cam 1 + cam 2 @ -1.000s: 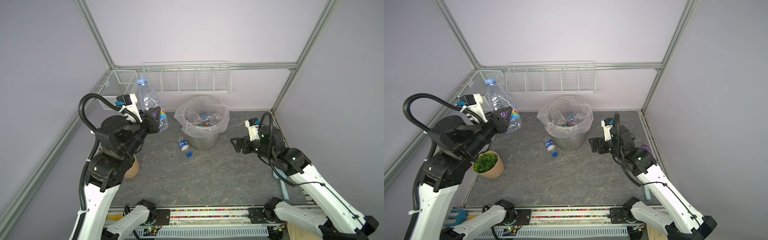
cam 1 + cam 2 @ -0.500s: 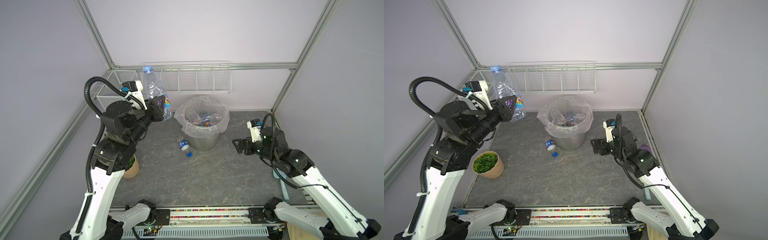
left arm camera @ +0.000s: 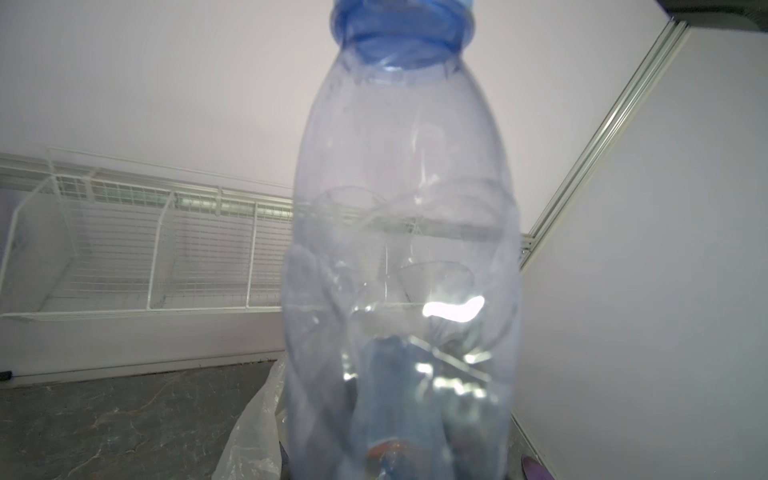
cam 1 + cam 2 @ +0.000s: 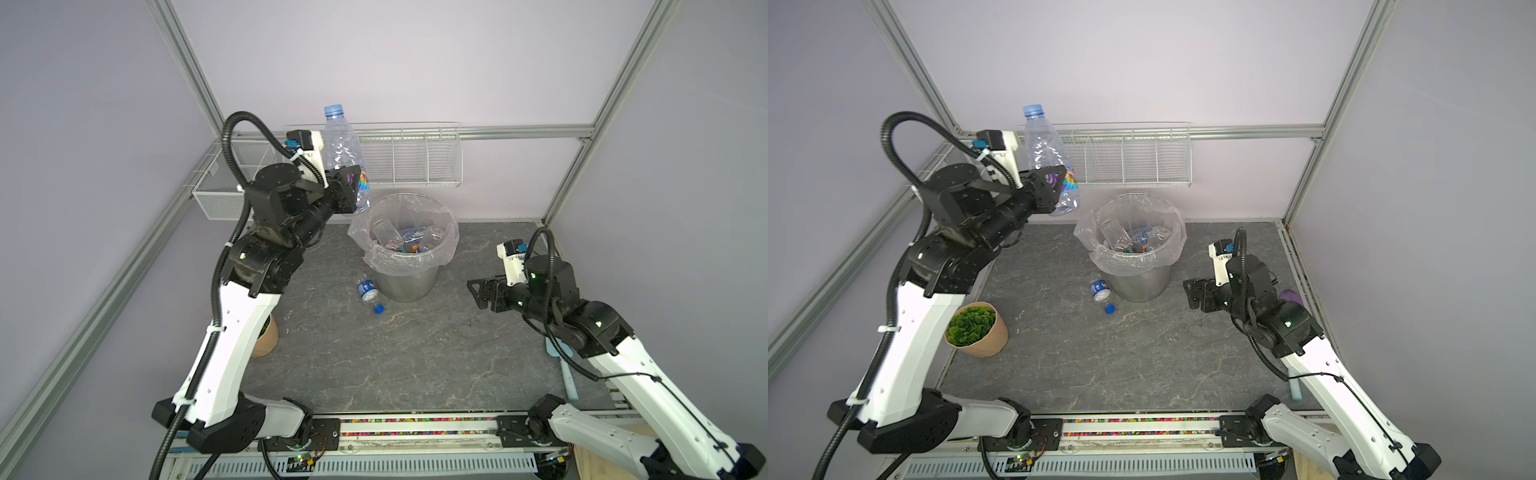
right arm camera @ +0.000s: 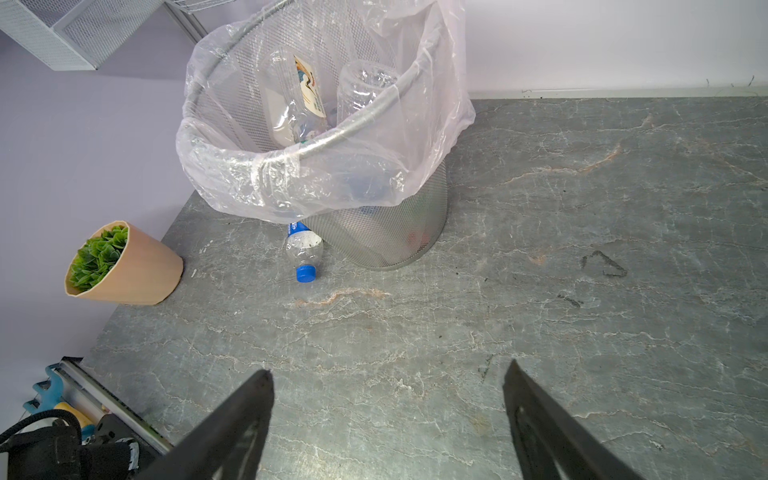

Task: Throw the plastic bottles in the bin
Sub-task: 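Lift the colourful-labelled bottle with the left gripper up over the bin, then open the left gripper over the bin to drop the colourful-labelled bottle, then lower the left gripper to the small blue-labelled bottle beside the bin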

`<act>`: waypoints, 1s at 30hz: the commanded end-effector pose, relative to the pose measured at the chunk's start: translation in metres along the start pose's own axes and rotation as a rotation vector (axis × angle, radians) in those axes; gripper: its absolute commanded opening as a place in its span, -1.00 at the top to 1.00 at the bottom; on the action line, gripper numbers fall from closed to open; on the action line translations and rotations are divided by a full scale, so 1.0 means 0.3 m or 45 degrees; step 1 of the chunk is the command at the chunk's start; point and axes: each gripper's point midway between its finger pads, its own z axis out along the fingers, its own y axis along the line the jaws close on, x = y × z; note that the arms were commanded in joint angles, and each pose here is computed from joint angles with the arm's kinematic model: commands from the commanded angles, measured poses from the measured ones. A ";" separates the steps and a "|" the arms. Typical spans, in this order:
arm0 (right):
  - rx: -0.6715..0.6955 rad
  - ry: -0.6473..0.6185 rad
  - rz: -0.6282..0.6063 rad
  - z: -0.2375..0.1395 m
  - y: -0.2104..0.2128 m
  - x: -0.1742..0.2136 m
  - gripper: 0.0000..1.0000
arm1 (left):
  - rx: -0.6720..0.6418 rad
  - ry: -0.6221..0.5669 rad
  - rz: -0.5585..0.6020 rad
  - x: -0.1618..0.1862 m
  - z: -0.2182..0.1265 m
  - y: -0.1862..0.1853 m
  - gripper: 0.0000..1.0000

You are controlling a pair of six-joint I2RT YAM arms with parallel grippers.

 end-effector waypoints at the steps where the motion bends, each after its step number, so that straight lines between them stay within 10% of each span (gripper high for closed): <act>1: -0.001 -0.012 0.004 -0.026 -0.001 -0.010 -0.78 | -0.011 0.147 0.041 0.141 0.170 0.006 0.47; 3: -0.001 -0.016 0.003 -0.031 -0.001 -0.013 -0.78 | -0.019 0.296 0.025 0.284 0.276 0.028 0.39; 7: 0.018 -0.035 -0.020 -0.062 -0.009 -0.029 -0.78 | -0.093 0.633 0.047 0.521 0.353 0.085 -1.00; 16: 0.010 -0.041 -0.014 -0.063 -0.013 -0.028 -0.78 | -0.072 0.327 0.072 0.247 0.147 0.033 -0.98; 30: 0.021 -0.044 -0.003 -0.081 -0.026 -0.010 -0.78 | -0.177 0.340 -0.086 0.334 0.019 0.198 -0.98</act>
